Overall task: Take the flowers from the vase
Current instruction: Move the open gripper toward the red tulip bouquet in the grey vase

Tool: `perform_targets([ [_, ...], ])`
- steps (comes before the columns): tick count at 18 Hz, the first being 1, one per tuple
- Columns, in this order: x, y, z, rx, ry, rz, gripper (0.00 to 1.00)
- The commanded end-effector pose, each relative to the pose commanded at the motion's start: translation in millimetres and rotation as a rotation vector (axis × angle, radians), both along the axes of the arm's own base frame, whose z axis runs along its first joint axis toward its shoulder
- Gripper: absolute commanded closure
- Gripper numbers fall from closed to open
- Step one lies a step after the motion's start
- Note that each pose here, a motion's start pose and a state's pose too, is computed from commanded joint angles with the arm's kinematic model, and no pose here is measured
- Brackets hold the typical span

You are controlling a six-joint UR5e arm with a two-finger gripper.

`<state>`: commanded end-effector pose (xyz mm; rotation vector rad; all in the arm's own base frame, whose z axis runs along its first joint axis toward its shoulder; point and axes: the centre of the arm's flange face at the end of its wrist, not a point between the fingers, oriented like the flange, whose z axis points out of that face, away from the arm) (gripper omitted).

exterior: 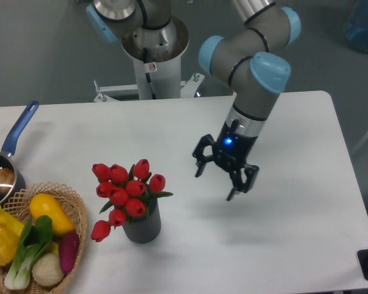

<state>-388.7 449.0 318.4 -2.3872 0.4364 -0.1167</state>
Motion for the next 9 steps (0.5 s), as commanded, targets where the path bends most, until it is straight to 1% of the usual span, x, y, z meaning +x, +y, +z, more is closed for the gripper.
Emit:
perform_targets([
  [2, 11.1, 10.0, 2.5, 0.033, -0.027, -0.022, 0.0],
  [4, 17.3, 16.7, 7.1, 0.09, -0.085, -0.02, 0.0],
  [6, 22.1, 21.5, 13.5, 0.163, -0.133, -0.037, 0.0],
  [9, 31.6, 30.5, 17.8, 0.231, -0.185, -0.064, 0.0],
])
